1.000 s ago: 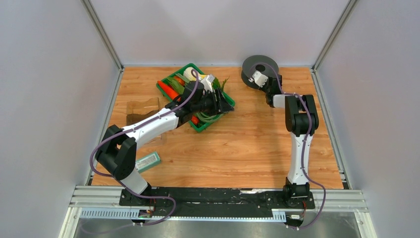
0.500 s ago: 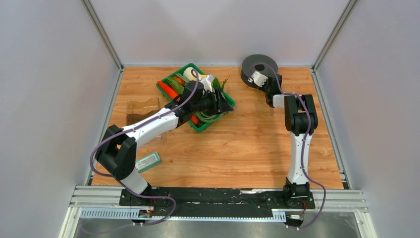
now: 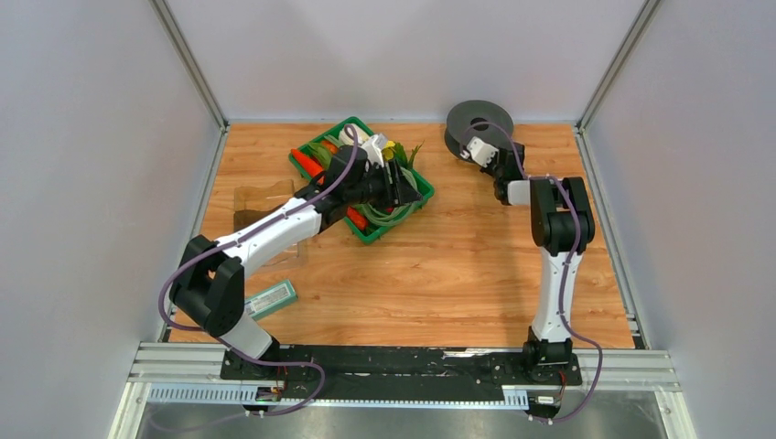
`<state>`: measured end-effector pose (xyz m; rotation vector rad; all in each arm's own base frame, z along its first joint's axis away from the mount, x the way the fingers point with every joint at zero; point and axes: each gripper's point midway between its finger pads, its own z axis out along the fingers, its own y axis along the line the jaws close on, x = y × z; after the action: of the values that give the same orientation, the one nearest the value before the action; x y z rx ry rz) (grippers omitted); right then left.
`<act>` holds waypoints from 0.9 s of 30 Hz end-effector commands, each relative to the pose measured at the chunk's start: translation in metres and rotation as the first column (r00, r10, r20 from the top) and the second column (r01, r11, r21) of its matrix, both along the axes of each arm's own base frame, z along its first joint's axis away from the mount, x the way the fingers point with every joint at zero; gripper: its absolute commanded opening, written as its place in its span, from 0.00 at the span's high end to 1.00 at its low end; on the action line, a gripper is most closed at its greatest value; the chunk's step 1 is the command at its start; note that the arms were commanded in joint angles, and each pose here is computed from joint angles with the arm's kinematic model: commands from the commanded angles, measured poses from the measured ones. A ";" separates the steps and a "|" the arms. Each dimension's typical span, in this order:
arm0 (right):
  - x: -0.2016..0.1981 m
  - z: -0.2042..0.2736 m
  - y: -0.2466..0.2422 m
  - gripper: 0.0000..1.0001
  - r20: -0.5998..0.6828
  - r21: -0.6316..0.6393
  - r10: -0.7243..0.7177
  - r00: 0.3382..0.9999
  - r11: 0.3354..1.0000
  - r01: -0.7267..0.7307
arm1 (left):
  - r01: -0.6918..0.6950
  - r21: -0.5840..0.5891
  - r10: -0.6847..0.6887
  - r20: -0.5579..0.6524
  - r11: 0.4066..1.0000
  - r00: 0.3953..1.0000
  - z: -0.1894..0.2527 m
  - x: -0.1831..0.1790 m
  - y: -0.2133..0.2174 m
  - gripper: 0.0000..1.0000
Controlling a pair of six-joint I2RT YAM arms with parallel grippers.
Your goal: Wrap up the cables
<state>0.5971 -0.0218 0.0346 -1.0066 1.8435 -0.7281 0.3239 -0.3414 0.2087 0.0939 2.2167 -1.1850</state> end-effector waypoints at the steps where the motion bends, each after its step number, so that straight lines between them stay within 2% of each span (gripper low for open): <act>1: -0.013 0.023 -0.017 0.67 0.020 0.012 -0.020 1.000 1.000 0.020 | 0.030 -0.001 -0.029 0.102 1.000 0.994 0.026 -0.006 0.010 0.41; 5: -0.027 0.034 -0.025 0.56 0.022 0.017 -0.033 0.999 0.999 0.033 | 0.035 0.007 -0.035 0.120 0.999 0.992 0.027 -0.010 0.014 0.41; 9: -0.041 0.047 -0.026 0.54 0.021 0.026 -0.032 0.999 0.999 0.031 | 0.033 0.015 -0.035 0.127 0.999 0.991 0.026 -0.012 0.020 0.41; 13: -0.063 0.059 -0.045 0.42 0.010 0.041 -0.066 0.998 0.997 0.066 | 0.034 0.028 -0.037 0.134 0.999 0.990 0.025 -0.015 0.029 0.40; 16: -0.078 0.064 -0.048 0.37 -0.014 0.054 -0.068 0.998 0.996 0.069 | 0.032 0.043 -0.038 0.149 0.999 0.988 0.026 -0.015 0.038 0.38; 19: -0.094 0.072 -0.051 0.26 -0.023 0.061 -0.070 0.997 0.996 0.071 | 0.027 0.057 -0.036 0.167 0.998 0.985 0.029 -0.015 0.047 0.34; 23: -0.113 0.091 -0.052 0.18 -0.025 0.093 -0.083 0.996 0.992 0.085 | 0.025 0.076 -0.039 0.190 0.997 0.981 0.032 -0.014 0.059 0.29; 25: -0.123 0.106 -0.051 0.10 -0.024 0.128 -0.087 0.996 0.988 0.090 | 0.026 0.087 -0.044 0.209 0.996 0.977 0.039 -0.013 0.066 0.25; 27: -0.131 0.127 -0.050 0.01 -0.007 0.169 -0.095 0.995 0.981 0.095 | 0.032 0.107 -0.054 0.218 0.994 0.974 0.044 -0.012 0.073 0.25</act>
<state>0.4808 -0.0776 0.1180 -0.9042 1.9572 -0.6876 0.3155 -0.2815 0.2295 0.2127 2.1401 -1.0564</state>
